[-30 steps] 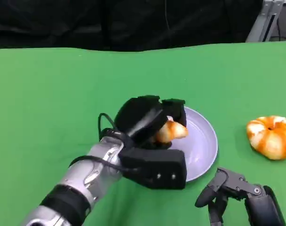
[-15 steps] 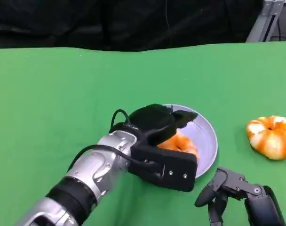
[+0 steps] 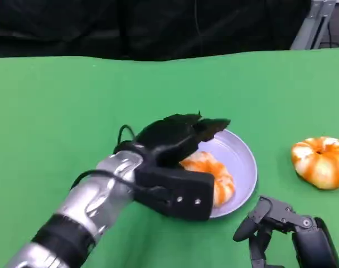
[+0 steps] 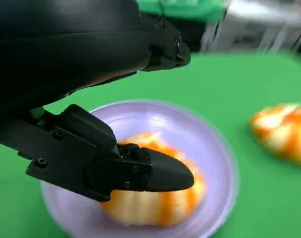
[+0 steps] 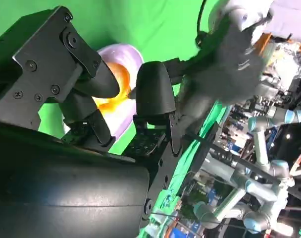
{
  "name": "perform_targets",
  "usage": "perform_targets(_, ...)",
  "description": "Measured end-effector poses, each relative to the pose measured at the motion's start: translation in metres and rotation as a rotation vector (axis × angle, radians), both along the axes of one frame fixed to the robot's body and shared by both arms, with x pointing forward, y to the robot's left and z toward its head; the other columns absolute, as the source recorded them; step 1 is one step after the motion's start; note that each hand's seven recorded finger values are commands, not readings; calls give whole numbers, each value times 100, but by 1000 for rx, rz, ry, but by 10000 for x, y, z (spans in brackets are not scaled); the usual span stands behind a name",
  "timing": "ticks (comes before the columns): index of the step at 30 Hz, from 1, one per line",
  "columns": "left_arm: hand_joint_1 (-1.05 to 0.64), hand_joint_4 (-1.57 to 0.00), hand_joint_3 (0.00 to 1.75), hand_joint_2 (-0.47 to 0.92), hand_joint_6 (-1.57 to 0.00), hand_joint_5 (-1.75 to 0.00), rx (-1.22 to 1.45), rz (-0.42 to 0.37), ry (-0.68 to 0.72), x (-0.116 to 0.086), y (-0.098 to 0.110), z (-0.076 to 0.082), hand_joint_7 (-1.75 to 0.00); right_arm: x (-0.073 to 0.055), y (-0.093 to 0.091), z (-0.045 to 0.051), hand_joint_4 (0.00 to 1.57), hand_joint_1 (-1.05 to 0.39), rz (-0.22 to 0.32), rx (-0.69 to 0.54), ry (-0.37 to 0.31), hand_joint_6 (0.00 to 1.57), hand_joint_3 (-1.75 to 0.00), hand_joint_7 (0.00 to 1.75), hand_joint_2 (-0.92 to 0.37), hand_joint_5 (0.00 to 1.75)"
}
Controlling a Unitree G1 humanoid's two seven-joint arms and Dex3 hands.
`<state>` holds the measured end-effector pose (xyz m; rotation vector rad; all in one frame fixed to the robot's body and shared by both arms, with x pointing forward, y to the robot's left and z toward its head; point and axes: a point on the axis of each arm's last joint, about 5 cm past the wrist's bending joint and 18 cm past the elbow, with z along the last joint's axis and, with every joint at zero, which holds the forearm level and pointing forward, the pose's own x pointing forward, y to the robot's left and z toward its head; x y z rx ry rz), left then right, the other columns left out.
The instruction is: Grasp the bread from the table and place it into the plate.
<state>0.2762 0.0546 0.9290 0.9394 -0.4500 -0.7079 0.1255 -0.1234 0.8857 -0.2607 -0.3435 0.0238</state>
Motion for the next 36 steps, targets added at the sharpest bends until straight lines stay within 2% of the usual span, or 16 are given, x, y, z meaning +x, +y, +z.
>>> perform_targets(2,-43,-12,15,92,-44,-81,-89,7,1,-37,68,-16,-12,14,-15,-16,94,10,-10,-4,-2,86,-159,136,-18,175)
perform_targets(5,-40,-14,14,92,-47,-88,-213,25,8,-97,205,-52,-13,41,-14,-37,94,10,-20,-15,-6,87,-162,135,-17,175)
perform_targets(6,-32,-25,12,92,-58,-100,-230,30,8,-104,234,-56,-19,47,-13,-39,95,11,-21,-16,-8,87,-162,135,-16,175)
perform_targets(9,-23,-33,12,92,-67,-120,-389,82,47,-163,364,-108,-29,78,-5,-59,94,12,-14,-15,-23,87,-162,135,-16,174)
perform_targets(12,-22,-34,12,92,-68,-125,-501,123,88,-229,452,-181,-32,85,-11,-88,94,12,-13,-16,-20,87,-162,135,-16,173)
perform_targets(16,-22,-34,12,92,-68,-126,-528,133,103,-238,478,-193,-34,101,-7,-92,94,12,-7,-15,-28,87,-162,135,-16,173)
perform_targets(17,-20,-35,14,91,-66,-133,-531,130,103,-239,473,-190,-48,100,-7,-93,94,12,-6,-15,-28,87,-162,135,-16,173)
perform_targets(18,-14,-46,18,90,-68,-139,-537,128,103,-242,470,-188,-69,100,-7,-94,94,12,-6,-15,-29,88,-162,135,-16,173)
perform_targets(19,-8,-56,40,80,-67,-138,-581,125,110,-268,499,-196,-89,106,-2,-94,95,12,-2,-16,-32,88,-162,136,-15,172)
perform_targets(21,-4,-63,71,65,-66,-138,-747,131,124,-415,612,-272,-100,105,-16,-103,95,13,-8,-15,-45,88,-163,136,-14,172)
perform_targets(22,-4,-63,76,63,-66,-138,-807,144,136,-492,670,-326,-102,106,-26,-111,96,13,-12,-17,-47,88,-163,136,-14,171)
perform_targets(25,4,-70,108,52,-68,-144,-871,210,190,-635,822,-462,-113,125,-33,-121,96,11,-11,-21,-53,89,-163,136,-13,172)
perform_targets(29,4,-71,119,48,-67,-151,-941,264,207,-746,957,-516,-122,146,-20,-109,97,11,-3,-15,-68,89,-162,136,-14,172)
perform_targets(36,1,-76,116,51,-74,-153,-959,331,245,-861,1061,-599,-128,148,-30,-115,96,11,-8,-18,-65,89,-162,135,-15,171)
